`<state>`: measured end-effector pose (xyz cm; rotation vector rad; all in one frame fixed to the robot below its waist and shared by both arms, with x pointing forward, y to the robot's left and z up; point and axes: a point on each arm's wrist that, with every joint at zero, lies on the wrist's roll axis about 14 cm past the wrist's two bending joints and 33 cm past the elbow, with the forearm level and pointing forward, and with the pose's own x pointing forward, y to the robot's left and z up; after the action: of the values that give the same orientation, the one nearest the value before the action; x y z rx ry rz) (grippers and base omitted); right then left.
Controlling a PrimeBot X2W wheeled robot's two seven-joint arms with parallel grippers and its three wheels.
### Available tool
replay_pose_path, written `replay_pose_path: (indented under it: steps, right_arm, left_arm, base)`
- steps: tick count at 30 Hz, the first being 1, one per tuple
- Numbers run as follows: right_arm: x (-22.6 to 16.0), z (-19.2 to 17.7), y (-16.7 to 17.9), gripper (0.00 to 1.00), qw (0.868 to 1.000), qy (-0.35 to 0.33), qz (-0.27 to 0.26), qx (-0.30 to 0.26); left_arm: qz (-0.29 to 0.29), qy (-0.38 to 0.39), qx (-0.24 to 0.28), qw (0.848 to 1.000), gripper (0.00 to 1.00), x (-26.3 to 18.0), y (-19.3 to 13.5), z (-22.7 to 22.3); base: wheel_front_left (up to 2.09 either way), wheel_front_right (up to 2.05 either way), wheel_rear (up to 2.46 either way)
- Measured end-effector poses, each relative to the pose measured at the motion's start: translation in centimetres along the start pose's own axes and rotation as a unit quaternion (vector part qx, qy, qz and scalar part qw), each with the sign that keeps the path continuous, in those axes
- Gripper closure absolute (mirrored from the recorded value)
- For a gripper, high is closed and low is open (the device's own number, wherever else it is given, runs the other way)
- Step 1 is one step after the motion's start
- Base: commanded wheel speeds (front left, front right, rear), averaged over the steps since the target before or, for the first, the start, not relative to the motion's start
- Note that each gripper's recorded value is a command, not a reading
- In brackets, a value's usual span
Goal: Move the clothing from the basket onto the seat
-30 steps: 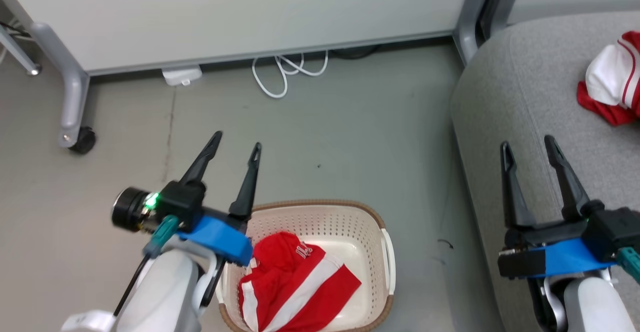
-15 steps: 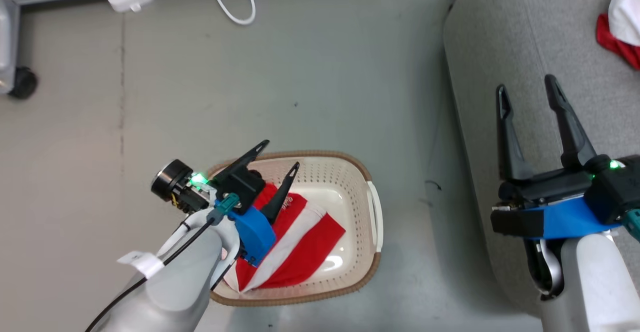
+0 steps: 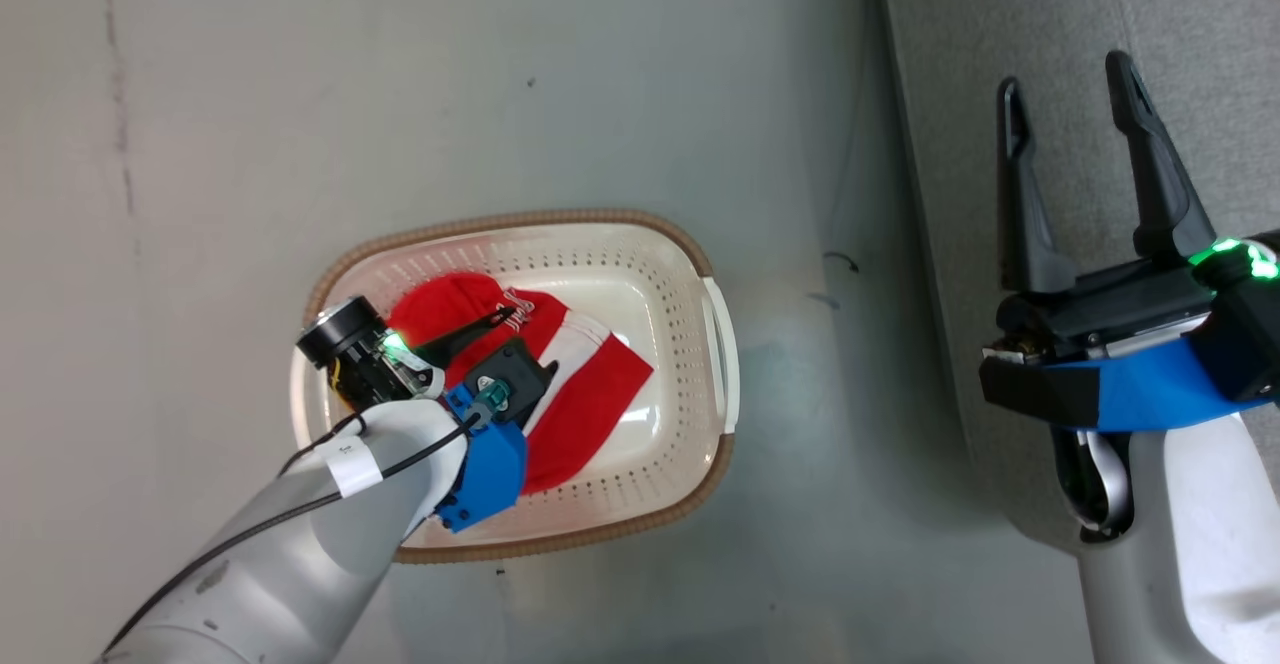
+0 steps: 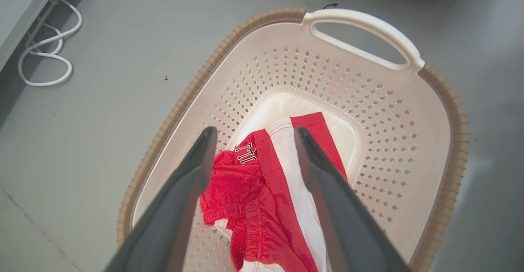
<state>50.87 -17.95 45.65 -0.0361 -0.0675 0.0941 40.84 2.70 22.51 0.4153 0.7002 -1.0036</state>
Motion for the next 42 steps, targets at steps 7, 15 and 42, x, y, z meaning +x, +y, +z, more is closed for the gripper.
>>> replay_pose_path:
  steps: [7, 15, 42]
  right_arm:
    - [0.9, -2.5, -0.3, 0.00, 1.000, 0.017, 0.001, -0.005]
    - [1.6, -5.2, -0.6, 0.00, 0.999, 0.037, 0.001, -0.011]
    - [1.1, -11.5, -2.2, 0.00, 0.995, 0.090, -0.010, -0.045]
  left_arm:
    - [-0.036, 0.100, 0.038, 0.994, 0.00, 1.8, 0.0, -5.2]
    - [-0.069, 0.190, 0.084, 0.976, 0.00, 3.4, -0.4, -9.9]
    - [-0.109, 0.344, 0.139, 0.922, 0.00, 6.4, -0.2, -18.3]
  base:
    - [0.00, 0.00, 0.00]
    - [0.00, 0.00, 0.00]
    - [0.00, 0.00, 0.00]
